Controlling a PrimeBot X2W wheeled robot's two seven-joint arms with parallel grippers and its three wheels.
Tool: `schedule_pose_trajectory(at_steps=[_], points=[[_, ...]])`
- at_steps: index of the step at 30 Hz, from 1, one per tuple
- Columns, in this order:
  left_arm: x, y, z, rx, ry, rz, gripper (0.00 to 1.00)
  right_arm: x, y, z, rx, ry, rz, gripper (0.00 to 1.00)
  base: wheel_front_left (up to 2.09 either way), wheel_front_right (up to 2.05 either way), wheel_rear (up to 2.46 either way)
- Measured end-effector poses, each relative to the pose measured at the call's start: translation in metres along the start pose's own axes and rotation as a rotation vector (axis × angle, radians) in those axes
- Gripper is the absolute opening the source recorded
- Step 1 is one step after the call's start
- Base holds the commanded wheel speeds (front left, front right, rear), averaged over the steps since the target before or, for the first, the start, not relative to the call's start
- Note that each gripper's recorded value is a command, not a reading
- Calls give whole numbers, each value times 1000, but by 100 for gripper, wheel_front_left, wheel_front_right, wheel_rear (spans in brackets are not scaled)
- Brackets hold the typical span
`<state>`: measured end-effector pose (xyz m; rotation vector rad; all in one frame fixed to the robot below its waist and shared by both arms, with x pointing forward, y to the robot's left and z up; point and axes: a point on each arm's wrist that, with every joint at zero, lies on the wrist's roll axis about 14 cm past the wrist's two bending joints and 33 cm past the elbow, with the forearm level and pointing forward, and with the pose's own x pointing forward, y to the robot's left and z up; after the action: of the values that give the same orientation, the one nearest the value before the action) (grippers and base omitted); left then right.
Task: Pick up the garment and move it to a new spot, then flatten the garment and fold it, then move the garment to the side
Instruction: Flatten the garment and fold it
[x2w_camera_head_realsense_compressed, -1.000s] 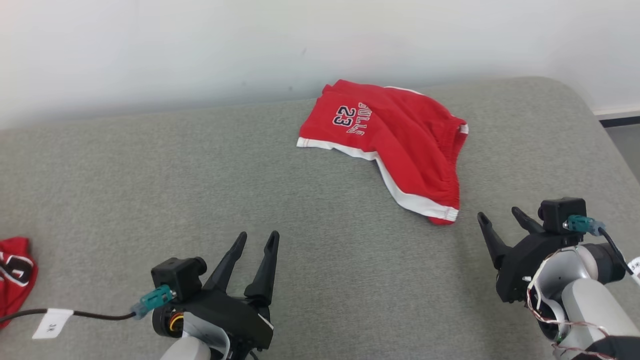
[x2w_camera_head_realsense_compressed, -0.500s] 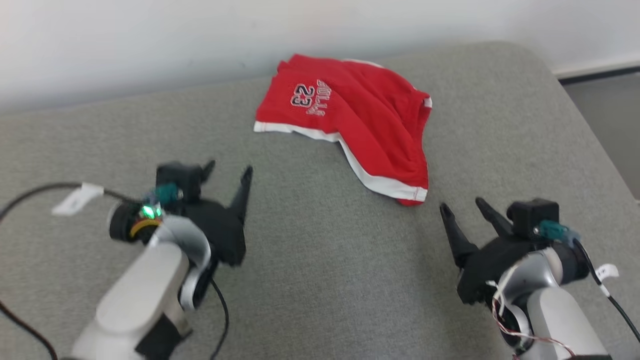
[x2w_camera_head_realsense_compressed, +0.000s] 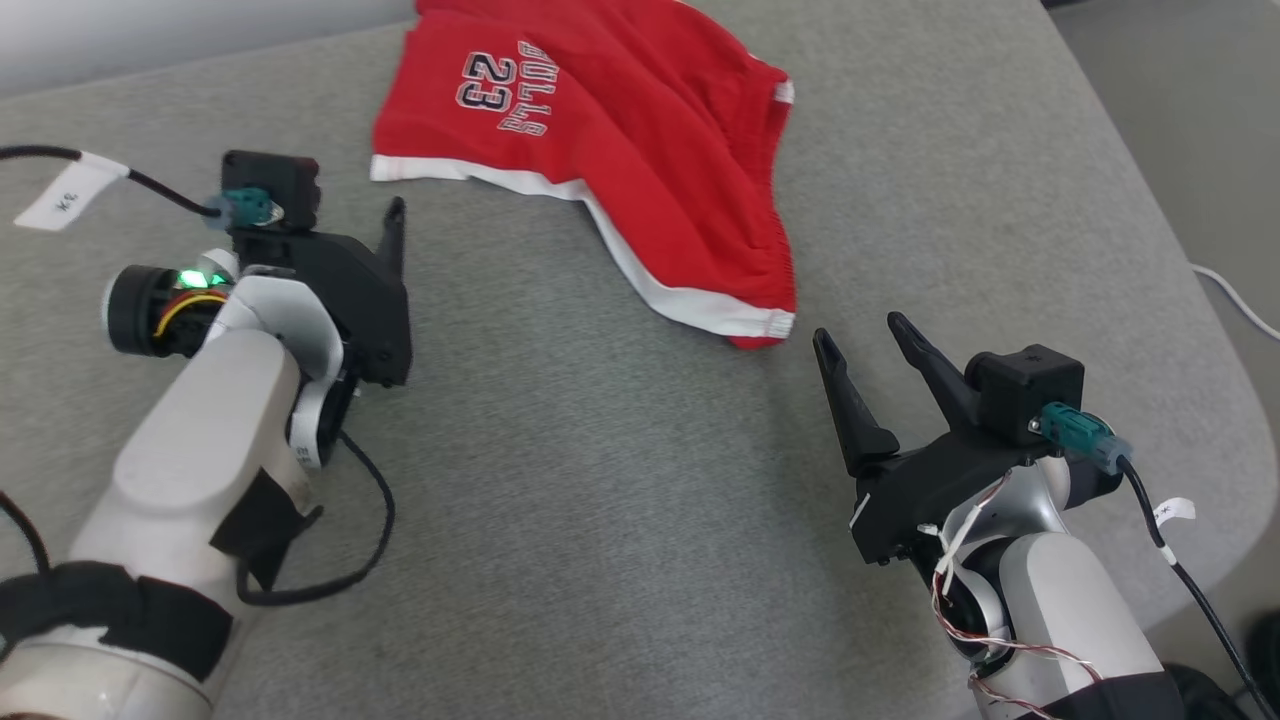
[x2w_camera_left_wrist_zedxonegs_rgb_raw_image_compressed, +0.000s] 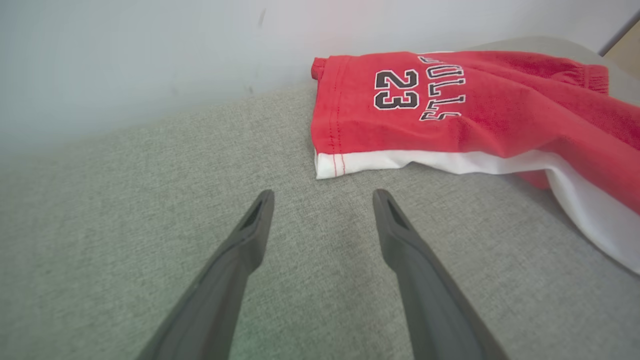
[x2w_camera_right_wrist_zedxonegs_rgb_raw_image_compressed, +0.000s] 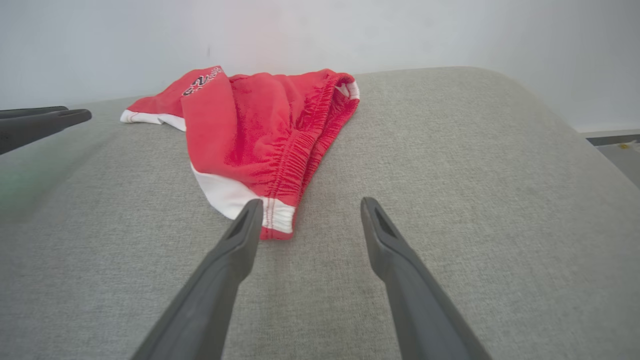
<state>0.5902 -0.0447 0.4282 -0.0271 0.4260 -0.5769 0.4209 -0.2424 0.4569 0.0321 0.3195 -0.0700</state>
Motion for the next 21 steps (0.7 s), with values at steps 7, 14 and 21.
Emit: schedule_pose_trajectory(at_steps=[7, 14, 21], points=[[32, 4, -1, -11, 31, 33, 100, -14, -18, -6, 13, -3, -61, 100, 0, 0, 0], [52, 1, -13, -7, 73, 42, 100, -23, -30, -21, 25, 34, -105, 100, 0, 0, 0], [58, -7, -26, 5, 121, -3, 0, -20, -32, -22, 37, 30, -111, 100, 0, 0, 0]])
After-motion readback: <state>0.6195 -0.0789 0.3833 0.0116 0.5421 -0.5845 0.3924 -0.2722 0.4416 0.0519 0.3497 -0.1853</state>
